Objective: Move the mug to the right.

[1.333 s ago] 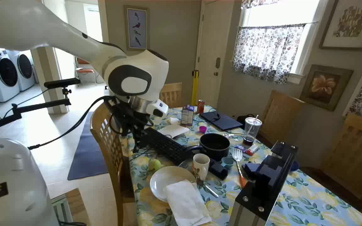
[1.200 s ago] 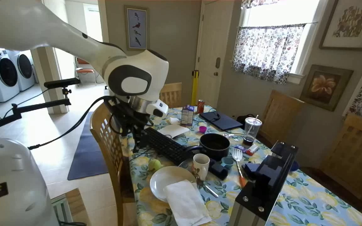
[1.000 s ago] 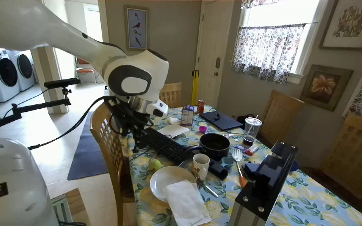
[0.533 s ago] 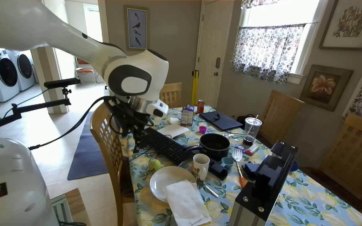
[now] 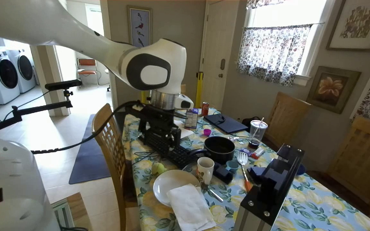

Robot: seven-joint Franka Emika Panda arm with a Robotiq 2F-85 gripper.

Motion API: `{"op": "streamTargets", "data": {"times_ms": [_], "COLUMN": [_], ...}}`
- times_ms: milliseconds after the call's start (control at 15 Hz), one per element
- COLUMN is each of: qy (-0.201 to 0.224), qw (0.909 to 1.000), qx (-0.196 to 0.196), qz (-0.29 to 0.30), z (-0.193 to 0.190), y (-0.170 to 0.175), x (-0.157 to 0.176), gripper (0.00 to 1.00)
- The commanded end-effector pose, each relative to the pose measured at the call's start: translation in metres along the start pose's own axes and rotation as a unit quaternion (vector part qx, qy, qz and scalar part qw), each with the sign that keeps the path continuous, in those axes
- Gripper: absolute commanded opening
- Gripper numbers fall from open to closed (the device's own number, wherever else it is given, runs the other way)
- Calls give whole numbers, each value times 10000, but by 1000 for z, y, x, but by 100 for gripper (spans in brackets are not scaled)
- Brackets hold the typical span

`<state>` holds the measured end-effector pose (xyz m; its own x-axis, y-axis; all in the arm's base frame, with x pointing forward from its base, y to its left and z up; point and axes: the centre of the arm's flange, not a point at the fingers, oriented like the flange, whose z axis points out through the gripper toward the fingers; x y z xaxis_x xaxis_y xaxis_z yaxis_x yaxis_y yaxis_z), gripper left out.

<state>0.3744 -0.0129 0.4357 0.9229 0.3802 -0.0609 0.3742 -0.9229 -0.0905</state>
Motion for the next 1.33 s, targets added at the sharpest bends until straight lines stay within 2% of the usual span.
{"op": "streamTargets", "data": {"times_ms": [0,67,133,267,533,667,733,800,933,1200,1267], "qy": [144,204,260,112,-340,-248,-127,-177,-206,-169,-56], "qw": [9991,9988,9981,9957,9798,9718,9741,9785,9788,9783,9805], "qx": [-389,-425,-564,-648,-1363,-1603,-1555,-1420,-1397,-1420,-1348], "qz": [-113,97,-38,-652,-1420,-1713,-1637,-1483,-1485,-1497,-1427], "z": [-11,-9,-3,4,20,36,46,31,40,35,39], "y": [26,26,30,42,74,84,89,73,77,74,81], "x": [55,67,77,90,106,115,121,105,107,107,108], "gripper": [100,100,100,100,100,100,100,100,100,100,100]}}
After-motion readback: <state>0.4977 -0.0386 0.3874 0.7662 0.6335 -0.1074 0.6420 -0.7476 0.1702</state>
